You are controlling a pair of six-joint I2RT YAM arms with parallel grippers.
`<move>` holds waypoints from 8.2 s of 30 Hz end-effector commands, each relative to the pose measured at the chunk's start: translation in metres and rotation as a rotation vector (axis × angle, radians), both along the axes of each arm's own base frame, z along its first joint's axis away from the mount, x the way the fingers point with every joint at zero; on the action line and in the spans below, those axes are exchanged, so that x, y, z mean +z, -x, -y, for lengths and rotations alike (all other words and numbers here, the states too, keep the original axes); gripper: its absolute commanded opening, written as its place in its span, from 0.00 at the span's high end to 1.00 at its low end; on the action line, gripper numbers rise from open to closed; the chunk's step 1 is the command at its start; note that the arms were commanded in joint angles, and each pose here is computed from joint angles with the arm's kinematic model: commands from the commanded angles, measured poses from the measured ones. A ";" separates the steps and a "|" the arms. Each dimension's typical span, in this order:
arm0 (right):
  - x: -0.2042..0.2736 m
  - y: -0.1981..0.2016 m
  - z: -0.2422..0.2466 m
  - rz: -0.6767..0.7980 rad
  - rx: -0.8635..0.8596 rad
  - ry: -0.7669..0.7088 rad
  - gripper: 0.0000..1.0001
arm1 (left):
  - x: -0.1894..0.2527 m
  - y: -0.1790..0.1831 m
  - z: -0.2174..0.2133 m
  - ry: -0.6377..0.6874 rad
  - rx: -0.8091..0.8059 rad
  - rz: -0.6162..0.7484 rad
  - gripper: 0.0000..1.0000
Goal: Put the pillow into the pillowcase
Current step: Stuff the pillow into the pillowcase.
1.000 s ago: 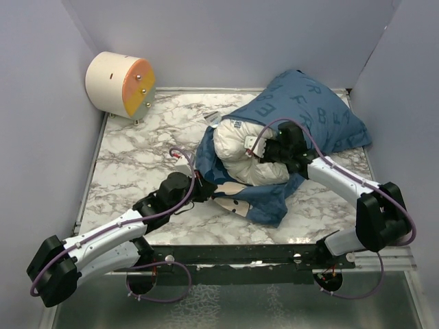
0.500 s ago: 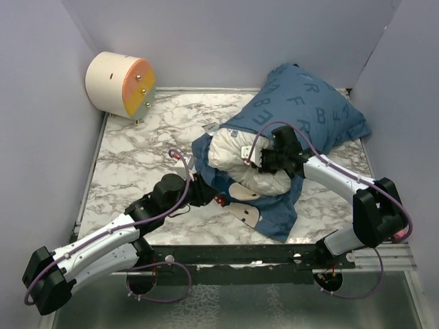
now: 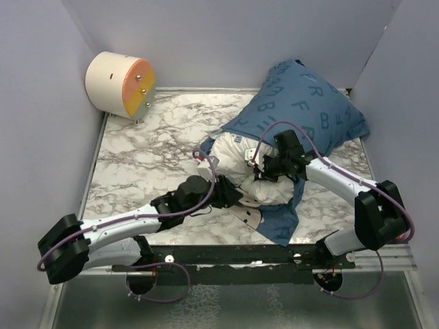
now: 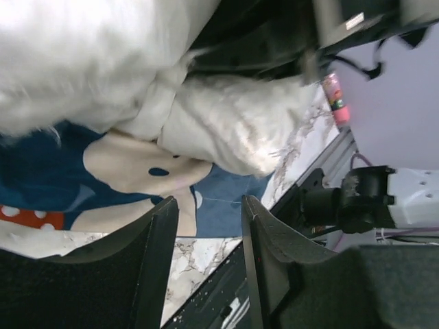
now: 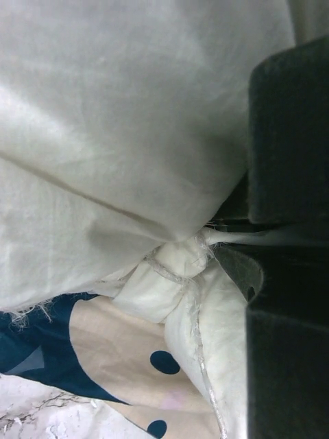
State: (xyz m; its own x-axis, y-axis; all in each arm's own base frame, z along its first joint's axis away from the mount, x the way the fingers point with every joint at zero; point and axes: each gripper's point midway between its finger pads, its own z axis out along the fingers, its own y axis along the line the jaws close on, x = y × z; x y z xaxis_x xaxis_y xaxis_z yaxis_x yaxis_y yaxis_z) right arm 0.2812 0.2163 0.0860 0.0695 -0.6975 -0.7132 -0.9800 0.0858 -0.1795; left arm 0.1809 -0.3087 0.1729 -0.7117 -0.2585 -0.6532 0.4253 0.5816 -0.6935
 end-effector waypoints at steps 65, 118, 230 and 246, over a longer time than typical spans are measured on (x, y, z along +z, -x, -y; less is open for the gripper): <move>-0.033 0.027 0.022 -0.166 -0.073 0.060 0.97 | -0.116 -0.047 0.032 -0.005 0.574 -0.267 0.70; 0.023 -0.036 0.057 0.042 -0.322 0.079 0.92 | -0.137 -0.032 -0.007 -0.092 0.449 -0.258 1.00; 0.082 -0.016 0.007 0.185 -0.308 -0.203 0.99 | -0.119 -0.138 0.017 0.232 0.658 -0.152 0.64; 0.041 -0.040 0.030 0.186 -0.446 -0.050 0.99 | -0.137 -0.153 0.027 0.218 0.644 -0.133 0.59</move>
State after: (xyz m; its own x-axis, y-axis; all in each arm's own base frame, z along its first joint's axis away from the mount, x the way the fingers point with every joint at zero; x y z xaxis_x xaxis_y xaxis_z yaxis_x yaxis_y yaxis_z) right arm 0.2970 0.2007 0.1168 -0.0767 -0.6384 -0.7659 -0.8673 0.4217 -0.2647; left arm 0.3239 -0.3359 0.0335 -0.4678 -0.7726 -0.4293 -0.0801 0.5208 -0.8499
